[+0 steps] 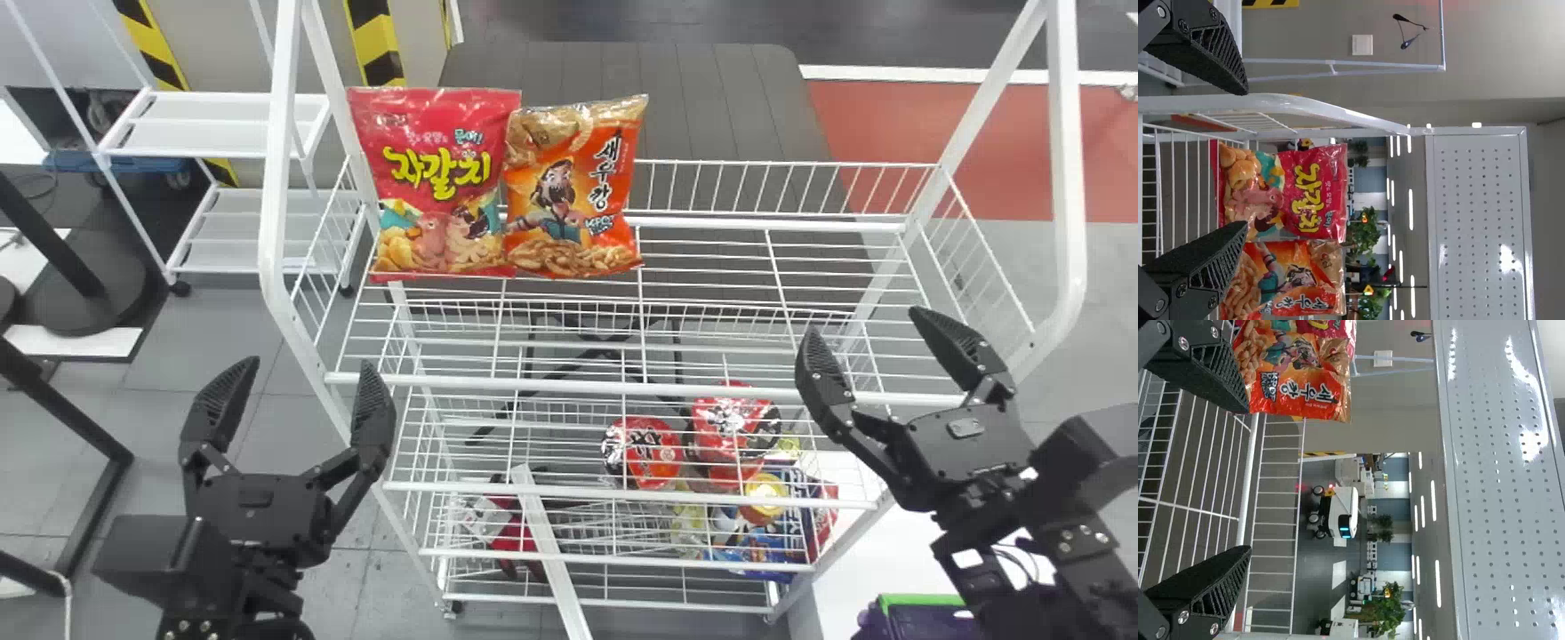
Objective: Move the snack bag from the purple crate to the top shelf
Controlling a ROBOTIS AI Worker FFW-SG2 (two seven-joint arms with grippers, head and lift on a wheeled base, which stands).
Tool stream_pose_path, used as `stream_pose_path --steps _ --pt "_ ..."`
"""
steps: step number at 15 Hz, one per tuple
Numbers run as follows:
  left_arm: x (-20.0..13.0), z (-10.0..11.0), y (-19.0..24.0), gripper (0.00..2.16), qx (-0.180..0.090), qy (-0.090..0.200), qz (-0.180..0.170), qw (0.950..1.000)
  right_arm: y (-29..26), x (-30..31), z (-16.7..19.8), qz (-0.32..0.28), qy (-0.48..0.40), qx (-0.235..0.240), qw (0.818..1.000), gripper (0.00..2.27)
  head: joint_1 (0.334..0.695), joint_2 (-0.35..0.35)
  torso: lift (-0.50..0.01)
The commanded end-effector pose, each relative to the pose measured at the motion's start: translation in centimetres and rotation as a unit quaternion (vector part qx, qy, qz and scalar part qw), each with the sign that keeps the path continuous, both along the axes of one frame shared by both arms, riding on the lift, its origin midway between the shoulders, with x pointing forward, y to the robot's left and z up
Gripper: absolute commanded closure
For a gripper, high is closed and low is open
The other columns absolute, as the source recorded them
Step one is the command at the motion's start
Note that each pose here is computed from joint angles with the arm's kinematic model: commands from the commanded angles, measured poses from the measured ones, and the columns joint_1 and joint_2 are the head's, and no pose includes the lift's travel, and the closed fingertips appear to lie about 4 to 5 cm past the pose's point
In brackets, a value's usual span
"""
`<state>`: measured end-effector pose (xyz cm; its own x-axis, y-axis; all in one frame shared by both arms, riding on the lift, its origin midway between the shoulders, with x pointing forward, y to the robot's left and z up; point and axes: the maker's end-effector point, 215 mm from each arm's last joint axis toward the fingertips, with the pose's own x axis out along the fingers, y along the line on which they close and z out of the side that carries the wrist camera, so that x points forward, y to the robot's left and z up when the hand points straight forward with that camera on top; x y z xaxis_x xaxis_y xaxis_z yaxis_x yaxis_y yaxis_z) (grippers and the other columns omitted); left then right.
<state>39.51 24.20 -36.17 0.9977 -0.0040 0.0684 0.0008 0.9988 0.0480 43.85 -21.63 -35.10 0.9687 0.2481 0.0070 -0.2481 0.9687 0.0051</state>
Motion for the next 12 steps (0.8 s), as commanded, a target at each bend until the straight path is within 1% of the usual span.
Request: stream_pose_path --steps 1,12 --pt "-0.02 0.16 0.02 0.12 0.002 -0.002 0.0 1.0 0.39 0.08 0.06 0.003 -0.001 0.001 1.0 0.08 0.695 0.033 0.0" --pt "0.16 0.24 0.3 0.12 0.002 -0.003 0.003 1.0 0.87 0.36 -0.28 0.008 0.001 0.005 1.0 0.08 0.695 0.048 0.0"
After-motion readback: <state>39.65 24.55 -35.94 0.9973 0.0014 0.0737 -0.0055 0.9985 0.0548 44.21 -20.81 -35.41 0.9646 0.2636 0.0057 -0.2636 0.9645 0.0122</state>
